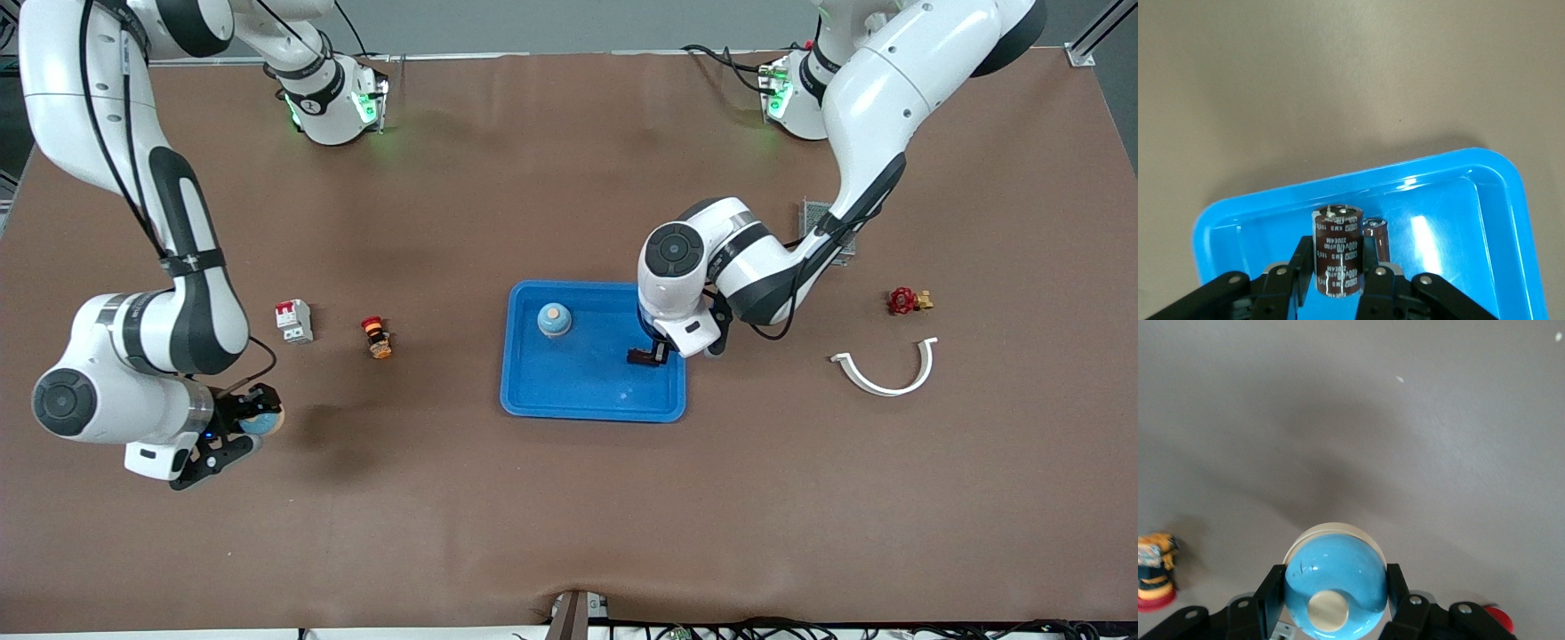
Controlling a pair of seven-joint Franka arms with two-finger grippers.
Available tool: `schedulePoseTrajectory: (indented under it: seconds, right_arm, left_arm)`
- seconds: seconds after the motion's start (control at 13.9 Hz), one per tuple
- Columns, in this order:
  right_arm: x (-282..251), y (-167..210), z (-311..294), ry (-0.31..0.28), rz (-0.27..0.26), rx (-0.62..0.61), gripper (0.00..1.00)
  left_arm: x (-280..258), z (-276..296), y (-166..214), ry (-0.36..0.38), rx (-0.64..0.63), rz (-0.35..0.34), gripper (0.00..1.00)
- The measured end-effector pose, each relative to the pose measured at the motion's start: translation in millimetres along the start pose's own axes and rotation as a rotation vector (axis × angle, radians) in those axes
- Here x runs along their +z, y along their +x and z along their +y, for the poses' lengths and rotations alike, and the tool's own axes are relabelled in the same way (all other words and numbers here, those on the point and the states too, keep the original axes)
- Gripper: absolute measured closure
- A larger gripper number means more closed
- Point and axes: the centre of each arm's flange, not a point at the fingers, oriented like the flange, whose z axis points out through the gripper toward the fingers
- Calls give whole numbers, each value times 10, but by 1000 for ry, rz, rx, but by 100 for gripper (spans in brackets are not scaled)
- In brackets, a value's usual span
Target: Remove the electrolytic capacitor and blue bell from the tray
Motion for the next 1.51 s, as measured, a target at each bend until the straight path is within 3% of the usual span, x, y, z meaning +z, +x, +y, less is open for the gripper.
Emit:
schedulePoseTrajectory:
  seconds: [0.22, 0.65, 1.08, 1.51]
  right_arm:
    - [143, -195, 214, 10, -4, -44, 34]
    - [97, -580, 253, -7, 24, -81, 34]
    - [204, -1297, 811, 24, 17, -135, 34]
    - [508, -1456, 730, 27, 19, -137, 34]
  left_arm:
    - [-428, 96, 300, 48, 117, -14, 67]
    - [-1186, 56, 1189, 66, 402, -45, 67]
    - [-1248, 24, 2428, 67, 677, -95, 67]
    - [-1062, -195, 3089, 32, 849, -74, 67]
